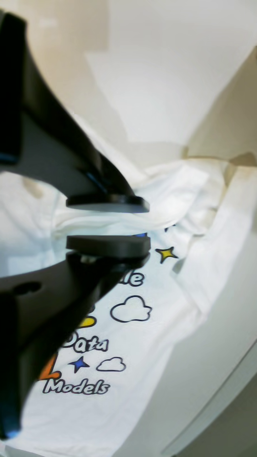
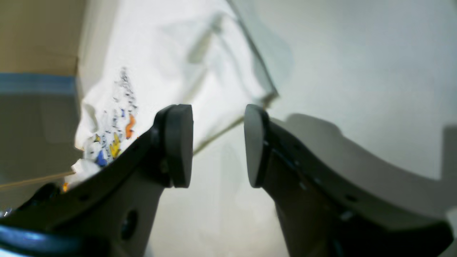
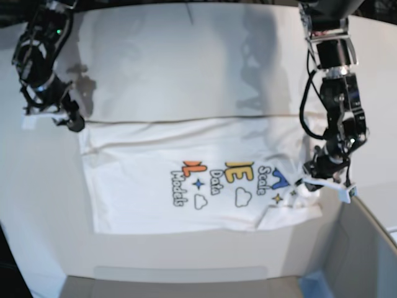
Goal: Layout the t-shirt on the table in an organized manner, then fold the t-shirt properly
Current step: 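Lay the folded edge down with both grippers and adjust the fold line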
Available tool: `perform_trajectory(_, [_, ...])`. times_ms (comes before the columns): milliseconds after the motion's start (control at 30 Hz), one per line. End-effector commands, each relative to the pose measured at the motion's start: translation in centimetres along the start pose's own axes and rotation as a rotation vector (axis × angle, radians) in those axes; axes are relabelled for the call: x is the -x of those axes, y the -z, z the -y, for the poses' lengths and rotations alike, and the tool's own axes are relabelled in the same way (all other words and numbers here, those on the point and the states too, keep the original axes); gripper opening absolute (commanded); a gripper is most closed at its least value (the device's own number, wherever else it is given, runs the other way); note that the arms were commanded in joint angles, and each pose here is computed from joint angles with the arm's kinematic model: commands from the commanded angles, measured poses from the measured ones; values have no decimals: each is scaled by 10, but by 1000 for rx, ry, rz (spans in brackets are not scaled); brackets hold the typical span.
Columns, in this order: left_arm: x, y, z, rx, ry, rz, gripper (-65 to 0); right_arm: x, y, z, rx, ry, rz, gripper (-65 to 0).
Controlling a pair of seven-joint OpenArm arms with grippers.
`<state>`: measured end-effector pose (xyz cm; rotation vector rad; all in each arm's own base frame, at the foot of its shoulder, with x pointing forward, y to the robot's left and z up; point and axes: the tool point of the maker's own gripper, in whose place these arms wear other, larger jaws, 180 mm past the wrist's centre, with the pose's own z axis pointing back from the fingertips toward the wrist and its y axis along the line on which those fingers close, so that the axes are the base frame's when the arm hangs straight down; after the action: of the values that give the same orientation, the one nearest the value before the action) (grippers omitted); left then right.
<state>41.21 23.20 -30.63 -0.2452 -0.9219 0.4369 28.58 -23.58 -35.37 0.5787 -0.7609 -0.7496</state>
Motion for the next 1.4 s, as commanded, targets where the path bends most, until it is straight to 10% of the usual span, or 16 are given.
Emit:
perform_trajectory(0, [-25, -8, 9, 27, 22, 78, -521, -12, 3, -13, -44, -26, 24, -407])
perform_trajectory(467, [-15, -43, -18, -12, -39, 22, -520, -11, 53, -11, 34, -116, -41, -407])
perform_trajectory(833, [13, -62, -63, -56, -365, -46, -385, -12, 53, -11, 48, -134, -39, -407])
perform_trajectory(1367, [64, -75, -60, -52, -292, -126, -386, -5, 48, -5, 61, -146, -48, -407])
